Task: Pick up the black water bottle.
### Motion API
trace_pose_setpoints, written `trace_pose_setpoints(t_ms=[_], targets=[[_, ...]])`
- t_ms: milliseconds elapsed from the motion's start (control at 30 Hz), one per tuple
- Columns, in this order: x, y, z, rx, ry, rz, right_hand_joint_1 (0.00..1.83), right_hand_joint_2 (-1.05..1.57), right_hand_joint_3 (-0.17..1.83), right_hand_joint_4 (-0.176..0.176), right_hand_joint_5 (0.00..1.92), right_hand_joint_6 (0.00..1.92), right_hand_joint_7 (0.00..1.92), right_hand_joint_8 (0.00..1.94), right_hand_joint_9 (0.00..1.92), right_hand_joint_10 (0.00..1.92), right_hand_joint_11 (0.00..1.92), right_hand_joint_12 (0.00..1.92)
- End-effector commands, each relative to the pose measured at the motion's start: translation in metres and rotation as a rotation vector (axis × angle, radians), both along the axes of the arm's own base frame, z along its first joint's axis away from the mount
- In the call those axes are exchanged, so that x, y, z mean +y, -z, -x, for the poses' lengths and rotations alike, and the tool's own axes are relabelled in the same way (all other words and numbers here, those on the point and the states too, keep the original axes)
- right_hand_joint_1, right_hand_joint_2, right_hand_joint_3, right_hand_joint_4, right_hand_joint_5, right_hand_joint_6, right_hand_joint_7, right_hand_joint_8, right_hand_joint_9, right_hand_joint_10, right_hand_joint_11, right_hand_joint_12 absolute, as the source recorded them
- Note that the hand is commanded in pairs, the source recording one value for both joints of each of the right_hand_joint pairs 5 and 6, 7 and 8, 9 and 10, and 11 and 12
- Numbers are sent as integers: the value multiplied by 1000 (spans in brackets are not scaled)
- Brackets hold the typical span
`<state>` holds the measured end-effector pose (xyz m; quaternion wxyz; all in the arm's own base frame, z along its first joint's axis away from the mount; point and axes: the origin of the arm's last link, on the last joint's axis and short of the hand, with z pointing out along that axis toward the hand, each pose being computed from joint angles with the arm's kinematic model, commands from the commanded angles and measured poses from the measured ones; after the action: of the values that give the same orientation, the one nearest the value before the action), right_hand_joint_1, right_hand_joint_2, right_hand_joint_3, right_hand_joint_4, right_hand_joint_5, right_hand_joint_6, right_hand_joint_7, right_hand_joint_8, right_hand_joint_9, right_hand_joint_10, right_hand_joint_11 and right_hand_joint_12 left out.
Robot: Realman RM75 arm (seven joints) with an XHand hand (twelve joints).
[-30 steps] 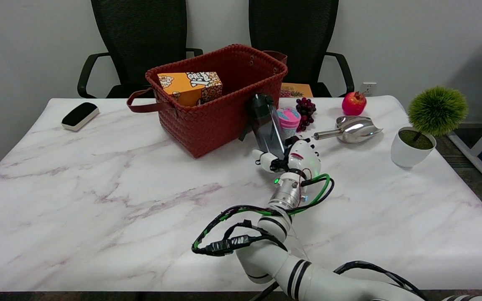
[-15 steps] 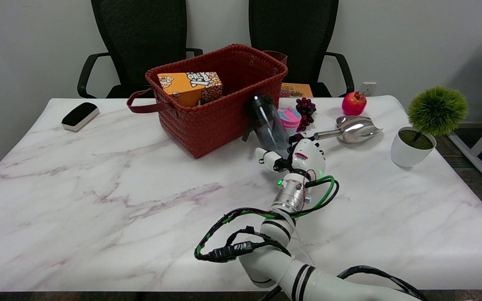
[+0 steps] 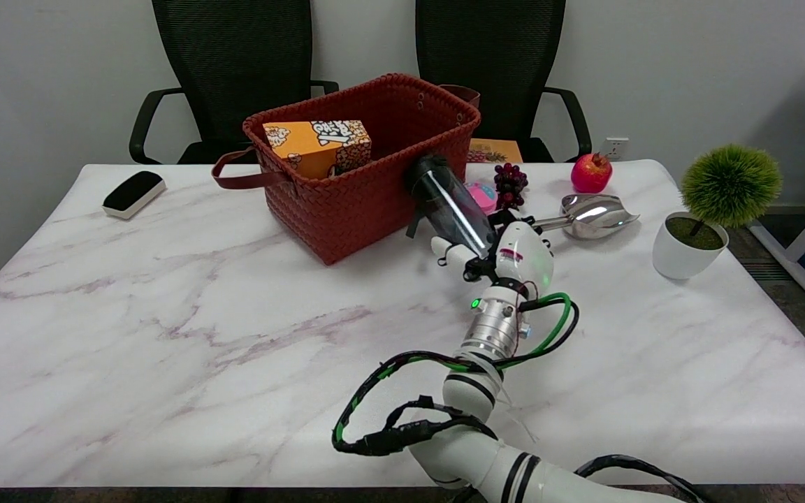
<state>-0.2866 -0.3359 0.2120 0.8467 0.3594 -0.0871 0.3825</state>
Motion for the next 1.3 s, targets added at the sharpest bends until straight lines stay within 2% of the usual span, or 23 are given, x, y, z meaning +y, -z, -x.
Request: trace_pose_setpoints(t_ms=[33, 567, 833, 1067, 1300], targets=[[28, -11, -18, 104, -75, 18, 1123, 1212, 141, 0, 712, 712, 1429, 1429, 979, 979, 1597, 1597], [56, -40, -29, 168, -141, 56, 1151, 1137, 167, 0, 667, 667, 1402, 1402, 955, 955, 1550, 1550], [58, -44, -41, 215, -199, 11, 1155, 1099, 202, 0, 632, 632, 1384, 1384, 945, 945, 1532, 1532], [59, -49, -40, 167, -310, -76, 1173, 1055, 243, 0, 634, 634, 1371, 1371, 923, 923, 1492, 1492], [61, -48, -40, 142, -360, -144, 1186, 1013, 262, 0, 620, 620, 1361, 1361, 930, 930, 1503, 1503]])
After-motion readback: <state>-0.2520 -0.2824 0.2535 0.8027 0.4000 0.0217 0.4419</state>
